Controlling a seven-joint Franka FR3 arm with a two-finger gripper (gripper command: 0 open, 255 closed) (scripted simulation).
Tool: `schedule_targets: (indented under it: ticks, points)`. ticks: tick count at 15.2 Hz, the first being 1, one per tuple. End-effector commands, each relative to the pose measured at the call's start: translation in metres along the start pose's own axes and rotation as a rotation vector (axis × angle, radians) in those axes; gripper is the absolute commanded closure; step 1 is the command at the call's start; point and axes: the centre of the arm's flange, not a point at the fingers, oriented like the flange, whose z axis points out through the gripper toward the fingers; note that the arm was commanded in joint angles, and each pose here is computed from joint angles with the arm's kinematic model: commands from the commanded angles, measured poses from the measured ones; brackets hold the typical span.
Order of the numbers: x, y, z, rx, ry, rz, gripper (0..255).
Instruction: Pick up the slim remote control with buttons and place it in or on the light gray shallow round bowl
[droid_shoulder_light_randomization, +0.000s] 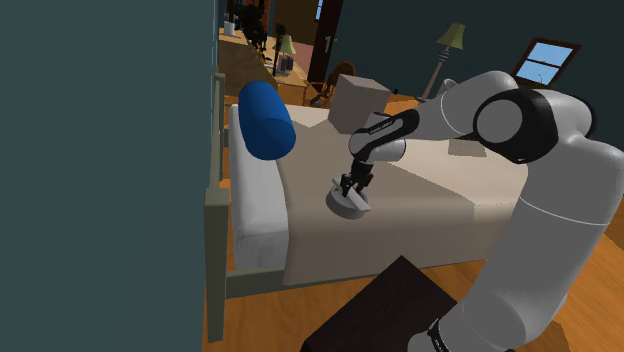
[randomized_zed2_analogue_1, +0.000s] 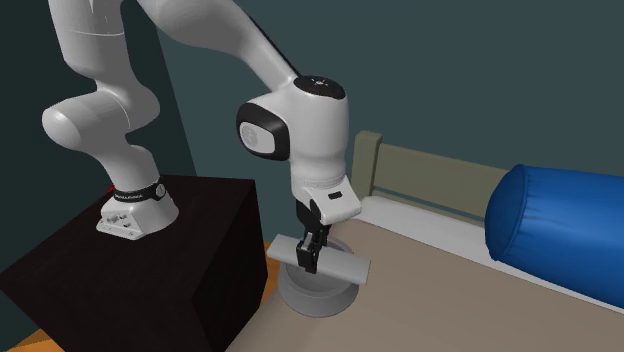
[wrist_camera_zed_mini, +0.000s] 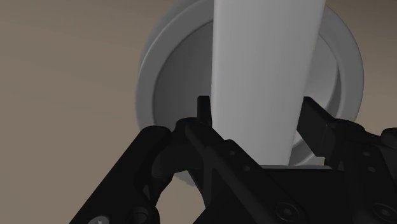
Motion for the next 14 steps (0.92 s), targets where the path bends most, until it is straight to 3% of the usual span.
schedule_targets:
  ticks: [1, 6, 10, 14]
  points:
    - [0.000, 0.000, 0.000, 0.000, 0.000, 0.000, 0]
    - [0.000, 0.000, 0.000, 0.000, 0.000, 0.000, 0]
    - [0.000, 0.000, -0.050, 0.000, 0.000, 0.000, 0]
    - [0.000, 0.000, -0.050, 0.000, 0.000, 0.000, 0]
